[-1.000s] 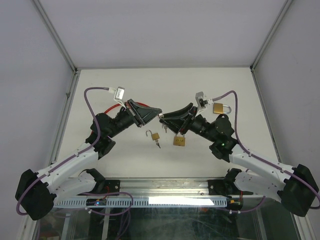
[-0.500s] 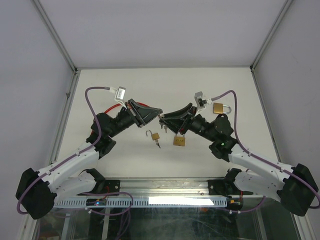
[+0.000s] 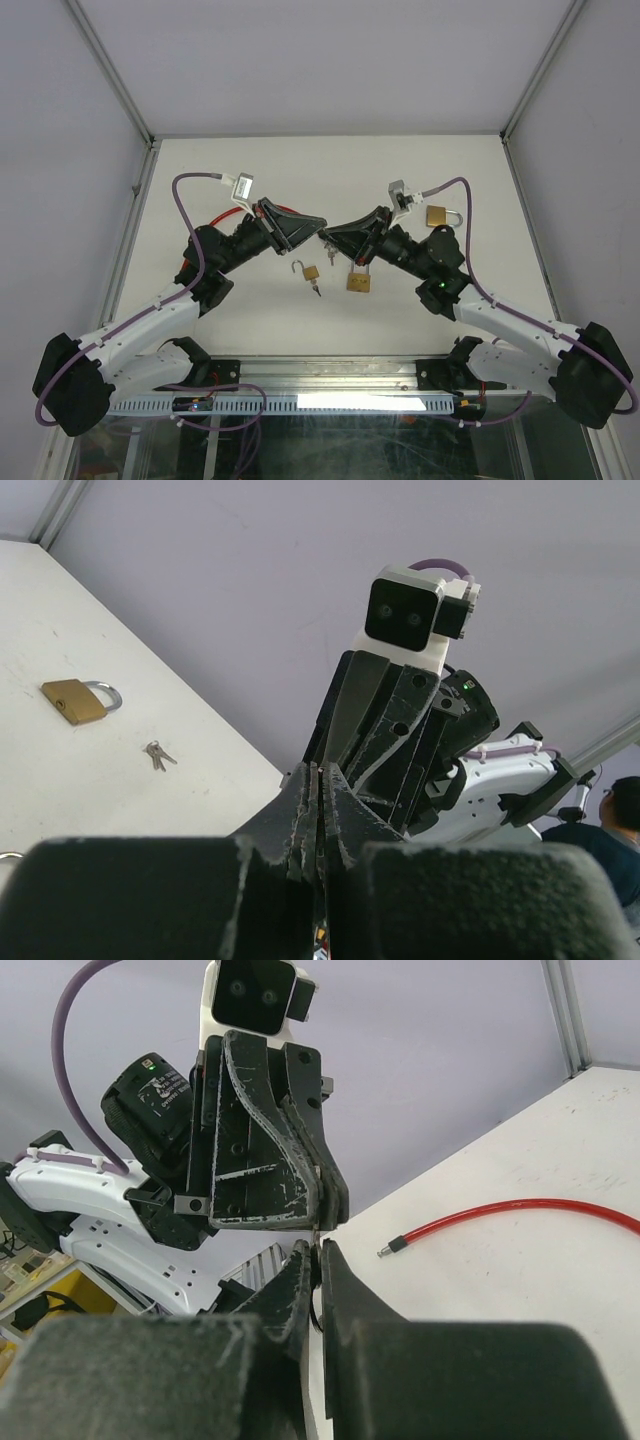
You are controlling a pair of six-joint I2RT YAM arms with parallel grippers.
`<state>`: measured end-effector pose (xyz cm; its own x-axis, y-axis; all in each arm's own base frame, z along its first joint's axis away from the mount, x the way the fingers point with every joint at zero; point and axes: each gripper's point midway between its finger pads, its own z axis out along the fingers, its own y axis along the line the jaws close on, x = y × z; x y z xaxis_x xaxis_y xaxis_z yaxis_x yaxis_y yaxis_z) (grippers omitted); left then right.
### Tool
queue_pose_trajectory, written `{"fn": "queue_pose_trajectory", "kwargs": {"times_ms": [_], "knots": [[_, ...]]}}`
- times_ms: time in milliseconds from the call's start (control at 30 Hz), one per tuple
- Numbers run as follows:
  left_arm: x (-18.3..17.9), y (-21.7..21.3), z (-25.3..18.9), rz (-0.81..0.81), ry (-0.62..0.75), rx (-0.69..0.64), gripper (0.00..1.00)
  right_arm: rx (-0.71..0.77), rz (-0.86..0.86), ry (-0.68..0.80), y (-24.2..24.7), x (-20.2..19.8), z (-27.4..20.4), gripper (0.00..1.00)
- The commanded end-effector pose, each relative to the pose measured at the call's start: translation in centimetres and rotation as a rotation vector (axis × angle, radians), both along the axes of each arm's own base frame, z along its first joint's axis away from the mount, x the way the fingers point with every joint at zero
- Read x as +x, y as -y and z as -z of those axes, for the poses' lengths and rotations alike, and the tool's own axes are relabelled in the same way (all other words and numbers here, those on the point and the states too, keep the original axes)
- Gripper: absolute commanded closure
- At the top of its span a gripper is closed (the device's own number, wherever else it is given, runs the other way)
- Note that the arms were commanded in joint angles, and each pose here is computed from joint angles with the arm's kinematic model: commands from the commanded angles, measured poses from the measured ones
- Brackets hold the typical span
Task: Unlock with the key
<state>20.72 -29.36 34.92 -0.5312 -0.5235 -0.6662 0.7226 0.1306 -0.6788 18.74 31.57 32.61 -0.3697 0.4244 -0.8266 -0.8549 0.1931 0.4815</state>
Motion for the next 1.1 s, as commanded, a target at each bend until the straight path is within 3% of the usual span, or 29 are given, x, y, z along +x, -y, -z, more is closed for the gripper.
{"fn": "queue_pose_trajectory", "kwargs": {"times_ms": [0,100,233,400,533,733,1067], "knots": [[-0.2,-0.8,-2.4,-0.023,0.06,-0.055,1.0,0.079,-0.021,0.075,0.5,-0.6,-3.4,1.0],[0.3,-0.9,-2.3,-0.049,0.05,-0.039,0.9,0.075,-0.012,0.062,0.8,-0.5,-3.1,1.0],[1.2,-1.0,-1.4,-0.096,0.016,0.014,0.66,0.032,0.034,0.001,1.5,0.2,-1.4,1.0],[3.1,-0.8,1.1,-0.159,-0.07,0.13,0.42,-0.056,0.221,-0.132,3.5,2.9,1.9,1.0],[4.9,-0.1,4.2,-0.189,-0.158,0.267,0.27,-0.113,0.362,-0.234,6.0,4.7,4.8,1.0],[6.4,1.8,9.7,-0.196,-0.269,0.461,0.18,-0.228,0.557,-0.432,9.5,6.3,9.9,1.0],[7.2,5.3,19.8,-0.232,-0.423,0.876,0.14,-0.444,0.802,-0.703,14.7,7.3,16.6,1.0]]}}
